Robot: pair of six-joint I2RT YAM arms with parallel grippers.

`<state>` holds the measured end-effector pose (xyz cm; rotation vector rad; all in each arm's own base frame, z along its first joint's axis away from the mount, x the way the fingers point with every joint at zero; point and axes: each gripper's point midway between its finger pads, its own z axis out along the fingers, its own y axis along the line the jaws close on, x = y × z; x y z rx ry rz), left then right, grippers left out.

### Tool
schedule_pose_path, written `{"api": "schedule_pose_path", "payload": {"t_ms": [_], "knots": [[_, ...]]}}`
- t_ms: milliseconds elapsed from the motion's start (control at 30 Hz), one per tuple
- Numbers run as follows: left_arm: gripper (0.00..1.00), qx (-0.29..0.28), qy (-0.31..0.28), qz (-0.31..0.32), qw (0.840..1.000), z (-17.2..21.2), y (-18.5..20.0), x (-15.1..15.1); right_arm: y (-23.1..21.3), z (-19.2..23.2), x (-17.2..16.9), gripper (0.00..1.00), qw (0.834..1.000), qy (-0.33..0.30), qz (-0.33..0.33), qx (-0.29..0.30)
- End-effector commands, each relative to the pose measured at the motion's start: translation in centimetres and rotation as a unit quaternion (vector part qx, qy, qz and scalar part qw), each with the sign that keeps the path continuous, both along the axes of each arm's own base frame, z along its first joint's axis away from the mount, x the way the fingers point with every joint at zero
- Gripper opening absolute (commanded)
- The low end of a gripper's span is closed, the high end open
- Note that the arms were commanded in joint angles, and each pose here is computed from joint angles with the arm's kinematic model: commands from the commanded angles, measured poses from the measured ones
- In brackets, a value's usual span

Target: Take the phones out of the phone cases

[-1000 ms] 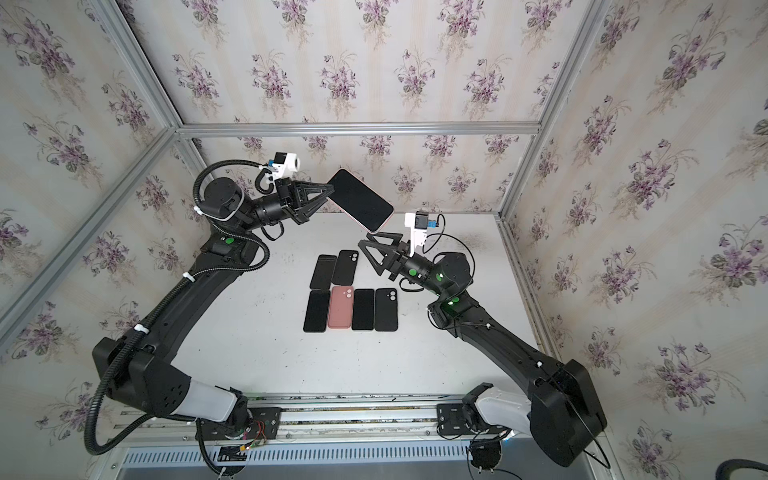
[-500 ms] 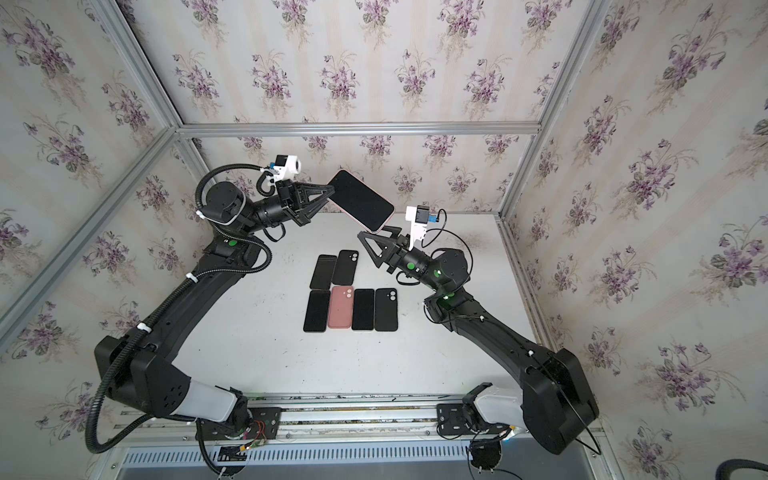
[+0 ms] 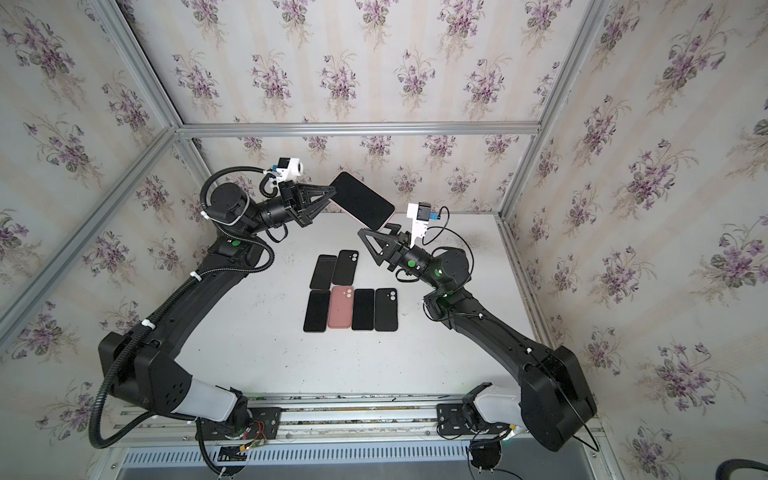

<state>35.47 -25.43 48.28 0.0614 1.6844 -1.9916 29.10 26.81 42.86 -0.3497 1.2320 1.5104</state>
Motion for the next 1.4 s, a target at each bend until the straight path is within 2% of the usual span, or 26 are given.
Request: {"api": "schedule_pose_path", "payload": {"t_ms": [0, 267, 467, 667, 800, 900, 1033, 1167, 1267, 1367], "knots": [[0.00, -0.020, -0.031, -0.007, 0.999, 1.9, 0.3, -1.0, -0.6, 1.1, -0.1, 0.71, 1.000, -0.016, -0.005, 0.023], [0.00, -0.030, -0.033, -0.016, 0.999, 2.6, 0.2, -1.7, -0.9, 0.4, 1.1, 0.70, 1.000, -0.004, -0.016, 0.021], [0.00, -0.058, -0.018, -0.025, 0.998, 3.7, -0.1, -2.0, -0.9, -1.4, 2.2, 0.69, 0.999, 0.015, -0.028, 0.013], [0.00, -0.088, 0.015, -0.053, 0.995, 4.9, -1.4, -2.9, -1.5, -3.5, 4.1, 0.67, 0.997, 0.040, -0.066, -0.009], [0.00, -0.084, 0.028, -0.067, 0.994, 4.9, -2.2, -3.6, -3.3, -3.9, 5.4, 0.67, 0.994, 0.052, -0.097, 0.004], [0.00, -0.081, 0.041, -0.057, 0.994, 4.5, -2.1, -3.3, -4.1, -3.1, 5.2, 0.68, 0.994, 0.042, -0.099, 0.017], [0.00, -0.102, 0.047, -0.065, 0.992, 5.5, -2.0, -3.1, -3.9, -3.1, 4.3, 0.69, 0.996, 0.035, -0.087, -0.008], [0.00, -0.109, 0.054, -0.073, 0.990, 6.0, -2.0, -3.0, -5.9, -3.2, 3.7, 0.70, 0.993, 0.043, -0.111, -0.019], [0.00, -0.096, 0.043, -0.069, 0.992, 5.6, -1.6, -2.6, -7.7, -3.5, 3.3, 0.70, 0.986, 0.059, -0.137, -0.068], [0.00, -0.020, -0.018, -0.060, 0.998, 4.9, -1.6, -2.8, -8.3, -3.6, 1.7, 0.71, 0.973, 0.040, -0.152, -0.171]]}}
